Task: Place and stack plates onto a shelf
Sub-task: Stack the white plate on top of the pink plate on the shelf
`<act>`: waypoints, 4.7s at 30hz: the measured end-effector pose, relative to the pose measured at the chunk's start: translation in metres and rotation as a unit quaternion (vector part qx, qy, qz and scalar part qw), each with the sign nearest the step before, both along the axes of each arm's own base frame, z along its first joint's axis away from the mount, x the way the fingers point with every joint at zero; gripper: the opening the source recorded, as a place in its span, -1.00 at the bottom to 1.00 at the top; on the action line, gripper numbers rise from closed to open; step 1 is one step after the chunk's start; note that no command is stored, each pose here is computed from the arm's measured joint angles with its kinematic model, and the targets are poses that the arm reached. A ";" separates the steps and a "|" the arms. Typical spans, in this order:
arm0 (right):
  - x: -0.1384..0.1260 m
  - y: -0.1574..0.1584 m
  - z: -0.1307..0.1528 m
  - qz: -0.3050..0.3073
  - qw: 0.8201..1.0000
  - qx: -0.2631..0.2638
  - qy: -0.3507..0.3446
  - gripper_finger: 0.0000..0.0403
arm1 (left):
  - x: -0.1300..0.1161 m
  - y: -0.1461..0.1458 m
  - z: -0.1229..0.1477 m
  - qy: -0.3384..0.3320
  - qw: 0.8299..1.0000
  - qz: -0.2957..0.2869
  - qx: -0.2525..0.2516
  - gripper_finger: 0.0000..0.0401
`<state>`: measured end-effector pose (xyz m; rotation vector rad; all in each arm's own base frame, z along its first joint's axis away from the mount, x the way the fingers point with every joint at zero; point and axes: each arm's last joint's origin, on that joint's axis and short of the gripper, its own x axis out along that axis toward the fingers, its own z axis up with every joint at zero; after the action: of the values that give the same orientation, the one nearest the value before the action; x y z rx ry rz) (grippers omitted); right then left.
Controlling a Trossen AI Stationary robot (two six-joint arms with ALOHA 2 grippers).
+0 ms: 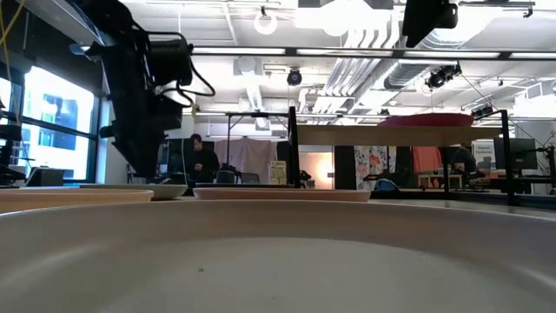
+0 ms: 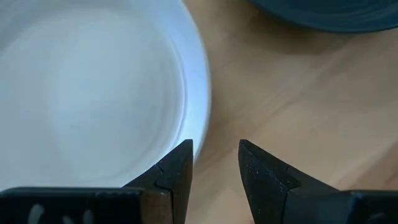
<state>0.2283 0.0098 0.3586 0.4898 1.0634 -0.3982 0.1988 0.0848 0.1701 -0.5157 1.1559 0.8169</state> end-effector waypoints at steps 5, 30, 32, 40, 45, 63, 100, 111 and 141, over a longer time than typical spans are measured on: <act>0.000 0.000 0.000 0.000 1.000 0.000 0.000 -0.45 | 0.003 0.001 -0.009 0.021 1.000 0.001 -0.004 -0.42; 0.000 0.000 0.000 0.000 1.000 0.000 0.000 -0.45 | 0.005 0.010 -0.035 0.097 0.995 0.025 0.006 -0.42; 0.000 0.000 0.000 0.001 1.000 0.000 0.000 -0.45 | 0.005 0.010 -0.035 0.097 0.995 0.025 0.007 -0.44; 0.000 0.000 0.000 0.001 1.000 0.000 0.000 -0.45 | 0.005 0.011 -0.035 0.102 0.995 0.012 0.011 -0.81; 0.000 0.000 0.000 0.001 1.000 0.000 0.000 -0.45 | 0.005 0.010 -0.034 0.110 0.994 0.001 0.017 -0.96; 0.003 0.000 0.002 -0.008 1.000 0.005 -0.017 -0.45 | 0.031 -0.023 0.005 0.152 0.981 -0.119 0.014 -0.98; 0.004 -0.001 0.002 -0.210 0.973 0.081 -0.048 -0.45 | 0.068 -0.159 0.124 0.121 0.803 -0.554 0.184 -0.98; 0.035 0.005 -0.006 -0.227 0.963 0.115 -0.087 -0.45 | 0.059 -0.193 0.131 0.124 0.703 -0.666 0.215 -0.98; 0.114 0.023 -0.068 -0.217 0.962 0.144 -0.082 -0.45 | 0.075 -0.237 0.097 0.134 0.668 -0.691 0.241 -0.98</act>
<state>0.3426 0.0326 0.2906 1.0085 0.8514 -0.5792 0.2742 -0.1521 0.2668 0.9508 1.1463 -0.2180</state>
